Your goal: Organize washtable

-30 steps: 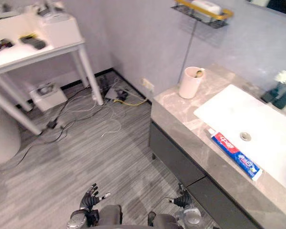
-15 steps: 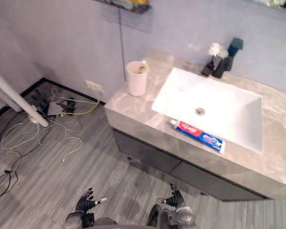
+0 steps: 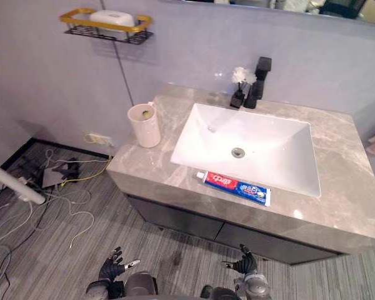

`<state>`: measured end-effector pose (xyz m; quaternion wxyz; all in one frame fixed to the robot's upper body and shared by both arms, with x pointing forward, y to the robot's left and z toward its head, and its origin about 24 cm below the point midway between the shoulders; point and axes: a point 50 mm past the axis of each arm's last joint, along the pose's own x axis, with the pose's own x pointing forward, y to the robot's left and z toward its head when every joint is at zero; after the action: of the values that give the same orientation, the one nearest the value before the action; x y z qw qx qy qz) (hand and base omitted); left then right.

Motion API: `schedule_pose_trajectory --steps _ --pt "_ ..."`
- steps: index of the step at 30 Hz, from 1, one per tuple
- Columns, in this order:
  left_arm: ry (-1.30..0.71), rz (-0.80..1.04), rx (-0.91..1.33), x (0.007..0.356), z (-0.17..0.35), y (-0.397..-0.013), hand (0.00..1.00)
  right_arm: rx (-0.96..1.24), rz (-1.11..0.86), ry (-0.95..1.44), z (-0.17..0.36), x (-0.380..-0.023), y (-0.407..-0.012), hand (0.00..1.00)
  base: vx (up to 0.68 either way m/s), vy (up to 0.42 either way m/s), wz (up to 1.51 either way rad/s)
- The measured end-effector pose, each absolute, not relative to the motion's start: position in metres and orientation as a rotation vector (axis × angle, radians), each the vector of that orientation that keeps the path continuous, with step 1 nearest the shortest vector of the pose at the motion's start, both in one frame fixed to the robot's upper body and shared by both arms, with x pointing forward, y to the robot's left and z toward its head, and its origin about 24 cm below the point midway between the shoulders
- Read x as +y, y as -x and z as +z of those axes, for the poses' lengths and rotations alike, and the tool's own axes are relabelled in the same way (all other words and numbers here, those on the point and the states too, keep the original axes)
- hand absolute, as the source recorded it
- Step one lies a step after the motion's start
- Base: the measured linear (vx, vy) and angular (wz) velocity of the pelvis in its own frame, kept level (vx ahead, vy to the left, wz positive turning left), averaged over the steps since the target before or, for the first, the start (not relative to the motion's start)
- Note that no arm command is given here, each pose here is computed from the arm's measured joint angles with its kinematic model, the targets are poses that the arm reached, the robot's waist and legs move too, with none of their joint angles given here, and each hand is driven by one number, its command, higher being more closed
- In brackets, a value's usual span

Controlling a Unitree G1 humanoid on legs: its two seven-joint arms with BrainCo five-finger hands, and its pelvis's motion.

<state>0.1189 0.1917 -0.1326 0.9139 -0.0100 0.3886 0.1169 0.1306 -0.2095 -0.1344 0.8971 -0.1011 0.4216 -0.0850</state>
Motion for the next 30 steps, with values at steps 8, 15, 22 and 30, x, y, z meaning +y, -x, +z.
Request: schedule_pose_trajectory --steps 8,15,22,30 --pt "0.003 0.237 0.782 0.197 -0.130 -0.126 0.00 0.874 -0.181 0.156 -0.136 -0.198 -0.131 0.00 0.15 0.137 -0.27" --pt "0.008 0.241 0.827 0.196 -0.137 -0.117 0.00 0.933 -0.237 0.128 -0.143 -0.208 -0.115 0.00 0.00 0.002 -0.16" --pt "0.007 0.253 0.858 0.198 -0.140 -0.108 0.00 1.004 -0.271 0.135 -0.149 -0.220 -0.097 0.00 -0.09 -0.011 -0.04" --pt "-0.060 0.320 0.896 0.232 -0.139 -0.091 0.00 0.990 -0.329 0.189 -0.140 -0.254 -0.111 0.00 -0.04 0.004 0.01"
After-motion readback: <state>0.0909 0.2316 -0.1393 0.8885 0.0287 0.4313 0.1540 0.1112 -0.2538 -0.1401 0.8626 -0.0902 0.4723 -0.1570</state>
